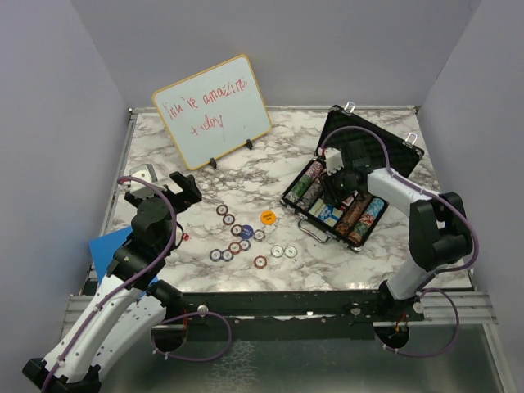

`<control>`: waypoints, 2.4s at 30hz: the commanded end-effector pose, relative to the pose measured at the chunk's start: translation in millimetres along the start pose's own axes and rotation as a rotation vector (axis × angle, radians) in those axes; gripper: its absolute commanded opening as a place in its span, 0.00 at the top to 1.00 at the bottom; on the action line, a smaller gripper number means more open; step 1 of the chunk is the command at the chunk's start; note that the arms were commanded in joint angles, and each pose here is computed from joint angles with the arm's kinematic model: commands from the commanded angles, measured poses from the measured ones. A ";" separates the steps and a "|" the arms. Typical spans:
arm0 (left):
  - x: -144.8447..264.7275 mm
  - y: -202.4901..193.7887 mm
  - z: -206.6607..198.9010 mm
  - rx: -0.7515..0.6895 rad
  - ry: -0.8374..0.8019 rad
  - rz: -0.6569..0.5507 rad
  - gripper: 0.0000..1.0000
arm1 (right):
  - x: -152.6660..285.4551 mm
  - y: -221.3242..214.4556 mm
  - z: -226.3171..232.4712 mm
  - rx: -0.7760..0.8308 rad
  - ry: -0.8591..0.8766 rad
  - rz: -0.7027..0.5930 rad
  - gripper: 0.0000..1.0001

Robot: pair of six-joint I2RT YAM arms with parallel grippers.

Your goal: Pack up texas hold em set

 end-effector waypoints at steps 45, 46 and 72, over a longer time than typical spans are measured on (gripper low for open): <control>0.5 -2.4 0.9 -0.016 -0.004 0.006 0.01 | 20.6 41.3 -18.4 -0.144 0.001 -0.086 0.24; 0.5 -2.5 1.0 -0.017 -0.004 0.006 0.01 | 24.4 43.3 -17.1 -0.140 0.005 -0.095 0.24; -4.8 -10.5 -6.0 -0.007 -0.021 0.038 0.01 | 26.3 -15.0 -5.9 -0.731 -0.193 -0.081 0.68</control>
Point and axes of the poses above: each gripper's point midway between its finger pads, its own x axis back along the fingers, its own z axis along the line the jaws close on, y = z × x, the point moved 3 cm from there along x, back along the fingers, and after that the axes turned 1 degree about x, right-handed, at the moved point
